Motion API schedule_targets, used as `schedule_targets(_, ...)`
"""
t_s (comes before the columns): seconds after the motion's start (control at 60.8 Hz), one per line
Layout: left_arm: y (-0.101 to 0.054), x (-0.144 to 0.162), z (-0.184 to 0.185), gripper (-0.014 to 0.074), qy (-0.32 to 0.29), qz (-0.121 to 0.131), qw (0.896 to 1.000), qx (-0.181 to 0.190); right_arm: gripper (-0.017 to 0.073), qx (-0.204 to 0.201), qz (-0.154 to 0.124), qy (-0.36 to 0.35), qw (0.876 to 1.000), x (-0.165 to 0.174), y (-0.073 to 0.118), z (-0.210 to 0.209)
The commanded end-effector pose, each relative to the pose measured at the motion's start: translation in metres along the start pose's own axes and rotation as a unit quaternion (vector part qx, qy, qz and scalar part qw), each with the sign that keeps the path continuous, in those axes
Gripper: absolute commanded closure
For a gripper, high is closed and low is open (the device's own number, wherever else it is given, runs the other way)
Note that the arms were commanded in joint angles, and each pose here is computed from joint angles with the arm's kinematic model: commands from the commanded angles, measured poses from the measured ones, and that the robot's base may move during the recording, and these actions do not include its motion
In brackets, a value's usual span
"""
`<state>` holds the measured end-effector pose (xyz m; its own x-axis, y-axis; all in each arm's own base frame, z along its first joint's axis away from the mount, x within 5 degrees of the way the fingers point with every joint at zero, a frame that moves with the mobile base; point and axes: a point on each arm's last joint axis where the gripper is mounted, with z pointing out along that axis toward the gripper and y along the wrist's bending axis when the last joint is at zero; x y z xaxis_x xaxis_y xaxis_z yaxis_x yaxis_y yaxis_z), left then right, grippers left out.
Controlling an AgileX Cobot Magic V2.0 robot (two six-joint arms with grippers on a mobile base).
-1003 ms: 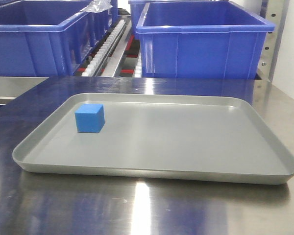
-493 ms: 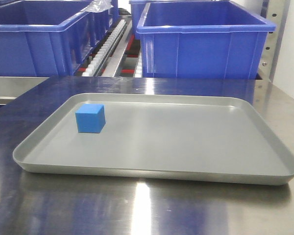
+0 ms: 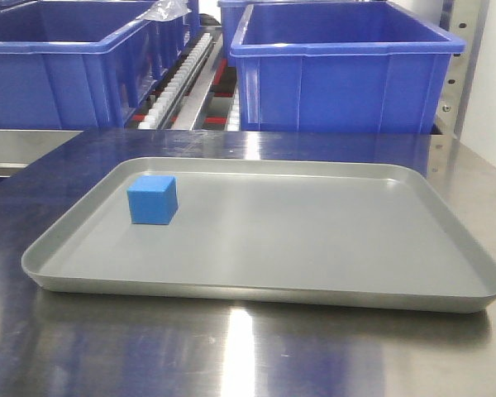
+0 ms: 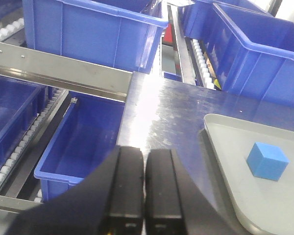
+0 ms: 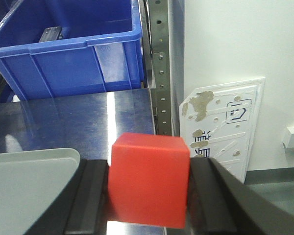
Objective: Sort and place red and blue blocks on shelf
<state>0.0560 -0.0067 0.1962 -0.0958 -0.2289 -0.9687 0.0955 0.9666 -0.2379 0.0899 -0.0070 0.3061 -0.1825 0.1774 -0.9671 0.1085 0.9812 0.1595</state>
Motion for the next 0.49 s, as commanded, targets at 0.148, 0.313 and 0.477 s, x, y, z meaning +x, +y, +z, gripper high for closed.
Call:
schedule_targets(0.148,0.0001,-0.0009,-0.0001,0.0462,-0.038,-0.003,0.999,0.008,0.0502,-0.005,-0.010,-0.063,0.998,-0.0178,0.0021,-0.0032)
schedule_targets(0.313,0.0001,-0.0009,-0.0001,0.0462,-0.038,-0.003,0.999,0.008,0.0502,-0.005,-0.010,-0.063,0.998,-0.0178,0.0021,-0.0032)
schedule_targets(0.477,0.0001,-0.0009,-0.0001,0.0462,-0.038,-0.003,0.999,0.008,0.0502,-0.005,-0.010,-0.063,0.998,-0.0178,0.0021,-0.0032)
